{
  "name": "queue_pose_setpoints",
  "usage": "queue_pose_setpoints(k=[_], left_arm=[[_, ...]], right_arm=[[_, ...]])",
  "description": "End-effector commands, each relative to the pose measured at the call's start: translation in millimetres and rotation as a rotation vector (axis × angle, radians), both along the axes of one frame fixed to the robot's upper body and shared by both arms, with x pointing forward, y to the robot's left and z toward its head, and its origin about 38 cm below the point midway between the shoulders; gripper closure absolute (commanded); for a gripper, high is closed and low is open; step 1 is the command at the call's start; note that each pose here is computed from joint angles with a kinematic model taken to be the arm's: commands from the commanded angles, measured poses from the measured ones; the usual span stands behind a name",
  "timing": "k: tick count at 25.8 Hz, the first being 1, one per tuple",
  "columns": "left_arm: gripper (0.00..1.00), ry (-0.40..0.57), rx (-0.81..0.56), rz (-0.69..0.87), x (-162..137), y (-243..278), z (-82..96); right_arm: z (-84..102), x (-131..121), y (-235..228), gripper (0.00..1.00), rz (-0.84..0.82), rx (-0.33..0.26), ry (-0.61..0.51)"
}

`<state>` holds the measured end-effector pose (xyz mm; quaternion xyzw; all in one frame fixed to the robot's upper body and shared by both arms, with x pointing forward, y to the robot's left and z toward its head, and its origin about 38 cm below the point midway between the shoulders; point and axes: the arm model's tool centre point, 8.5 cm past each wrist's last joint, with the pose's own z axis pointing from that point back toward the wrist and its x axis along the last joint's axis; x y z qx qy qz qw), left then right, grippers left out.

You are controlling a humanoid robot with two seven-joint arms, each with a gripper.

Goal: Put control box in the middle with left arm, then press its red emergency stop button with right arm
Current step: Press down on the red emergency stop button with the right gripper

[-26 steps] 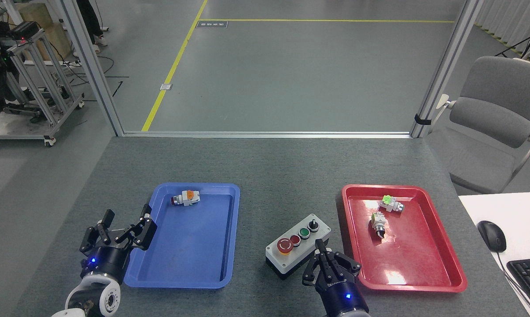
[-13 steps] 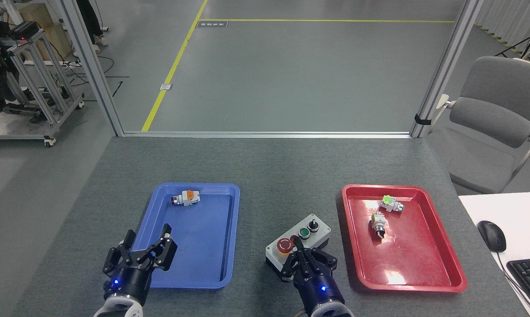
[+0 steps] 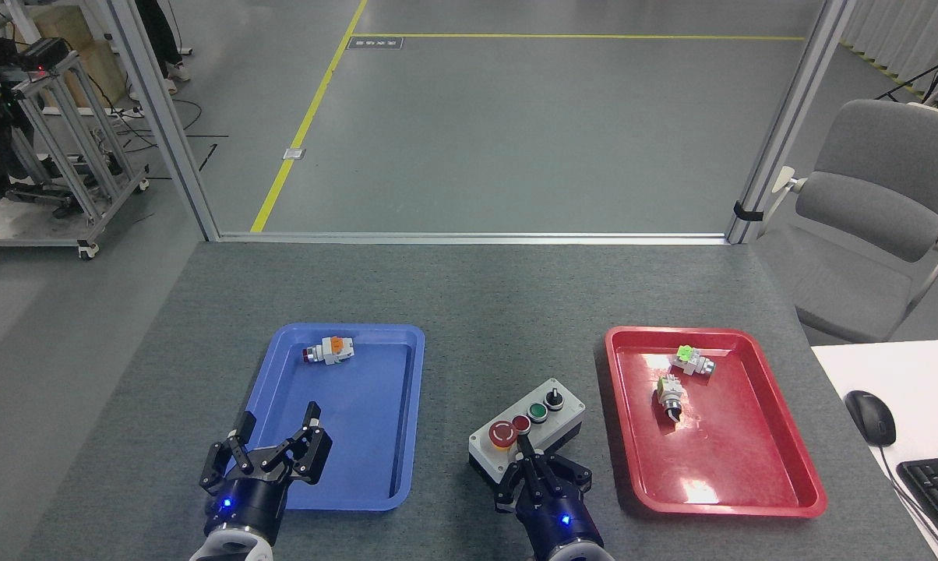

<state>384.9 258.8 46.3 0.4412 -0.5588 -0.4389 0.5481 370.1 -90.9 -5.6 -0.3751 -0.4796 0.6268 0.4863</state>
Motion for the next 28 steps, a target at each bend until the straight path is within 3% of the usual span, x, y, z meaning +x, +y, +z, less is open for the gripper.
queue_pose_setpoints(k=[1, 7, 11, 17, 25, 28], left_arm=[[0.01, 0.001, -0.001, 0.0, 0.1, -0.1, 0.0], [0.01, -0.001, -0.001, 0.001, 0.1, 0.4, 0.2], [0.01, -0.001, -0.001, 0.001, 0.1, 0.4, 0.2], [0.01, 0.001, -0.001, 0.0, 0.0, 0.0, -0.4], [0.01, 0.001, -0.003, 0.0, 0.0, 0.0, -0.4], [0.01, 0.001, -0.001, 0.0, 0.0, 0.0, -0.4]], right_arm=[[5.2, 2.0, -0.1, 1.0, -0.004, 0.003, -0.015], [27.2, 7.2, -1.5, 1.0, -0.004, 0.017, -0.078], [27.1, 12.7, 6.2, 1.0, 0.008, 0.02, -0.072], [7.3, 11.5, 27.8, 1.0, 0.038, 0.002, -0.008], [6.1, 11.9, 23.7, 1.0, 0.032, -0.007, -0.007], [15.4, 14.8, 22.2, 1.0, 0.02, 0.002, -0.036]])
